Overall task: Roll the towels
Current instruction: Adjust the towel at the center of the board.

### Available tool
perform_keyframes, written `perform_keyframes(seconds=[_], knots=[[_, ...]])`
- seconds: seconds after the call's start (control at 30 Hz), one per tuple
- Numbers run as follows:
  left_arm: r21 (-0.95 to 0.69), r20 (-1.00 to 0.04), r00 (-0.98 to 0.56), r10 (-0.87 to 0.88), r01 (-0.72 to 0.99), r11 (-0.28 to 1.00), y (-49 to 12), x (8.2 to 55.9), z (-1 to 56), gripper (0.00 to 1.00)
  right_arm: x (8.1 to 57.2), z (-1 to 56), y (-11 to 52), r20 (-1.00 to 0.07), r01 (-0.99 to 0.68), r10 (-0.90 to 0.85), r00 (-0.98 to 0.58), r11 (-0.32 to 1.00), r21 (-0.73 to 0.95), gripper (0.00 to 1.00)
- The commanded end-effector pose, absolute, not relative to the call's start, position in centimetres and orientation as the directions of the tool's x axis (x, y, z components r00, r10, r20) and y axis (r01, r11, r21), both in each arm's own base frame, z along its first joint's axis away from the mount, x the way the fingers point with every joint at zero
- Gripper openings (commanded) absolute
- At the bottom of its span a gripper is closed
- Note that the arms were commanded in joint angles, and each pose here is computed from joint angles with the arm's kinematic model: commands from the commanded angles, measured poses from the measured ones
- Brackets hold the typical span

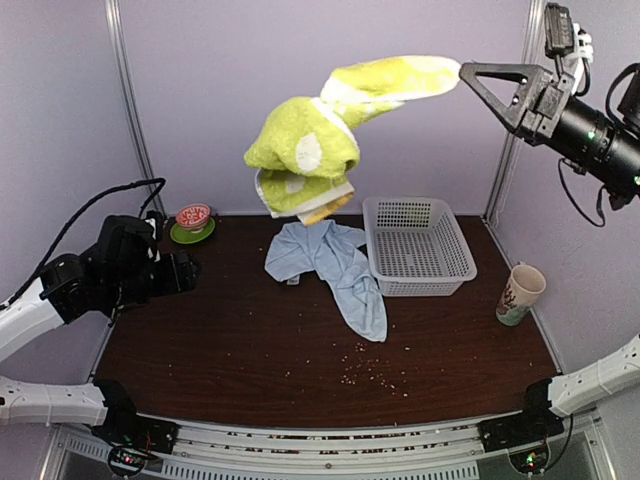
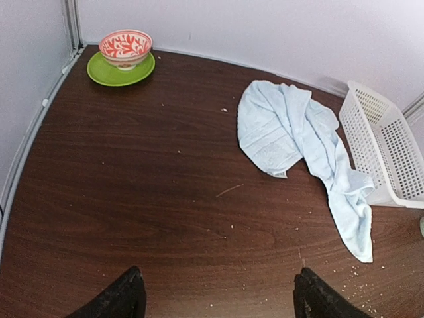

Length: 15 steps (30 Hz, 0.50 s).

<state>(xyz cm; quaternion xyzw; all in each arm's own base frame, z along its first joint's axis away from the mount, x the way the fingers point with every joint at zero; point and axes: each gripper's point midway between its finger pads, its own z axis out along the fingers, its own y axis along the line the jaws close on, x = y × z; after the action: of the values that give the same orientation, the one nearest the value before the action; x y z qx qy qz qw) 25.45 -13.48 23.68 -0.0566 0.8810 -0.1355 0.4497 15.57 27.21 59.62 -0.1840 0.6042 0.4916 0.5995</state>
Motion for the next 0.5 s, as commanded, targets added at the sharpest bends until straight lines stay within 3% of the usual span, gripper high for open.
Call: perform_keyframes(seconds=[0.0,0.1,0.23,0.47], knots=[[-0.229,-0.800,-0.565,-0.204,-0.027,0.973,-11.5,25.1,23.0,0.79,20.8,44.1,29.8,-0.911,-0.661,0.152,-0.384,0.643,0.386,0.00],[-0.215,-0.788,-0.585,-0.193,-0.032,0.976,-11.5,25.0,21.8,0.79,22.5,37.0,28.6,-0.861,-0.569,0.152,-0.486,0.693,0.443,0.00],[-0.211,-0.762,-0.619,-0.191,-0.042,0.977,-11.7,24.8,19.9,0.79,23.6,31.1,27.0,-0.837,-0.479,0.086,-0.541,0.786,0.390,0.00],[-0.229,-0.742,-0.643,-0.189,-0.022,0.973,-12.6,24.9,18.6,0.79,23.0,35.2,28.1,-0.863,-0.561,0.095,-0.496,0.723,0.402,0.00]])
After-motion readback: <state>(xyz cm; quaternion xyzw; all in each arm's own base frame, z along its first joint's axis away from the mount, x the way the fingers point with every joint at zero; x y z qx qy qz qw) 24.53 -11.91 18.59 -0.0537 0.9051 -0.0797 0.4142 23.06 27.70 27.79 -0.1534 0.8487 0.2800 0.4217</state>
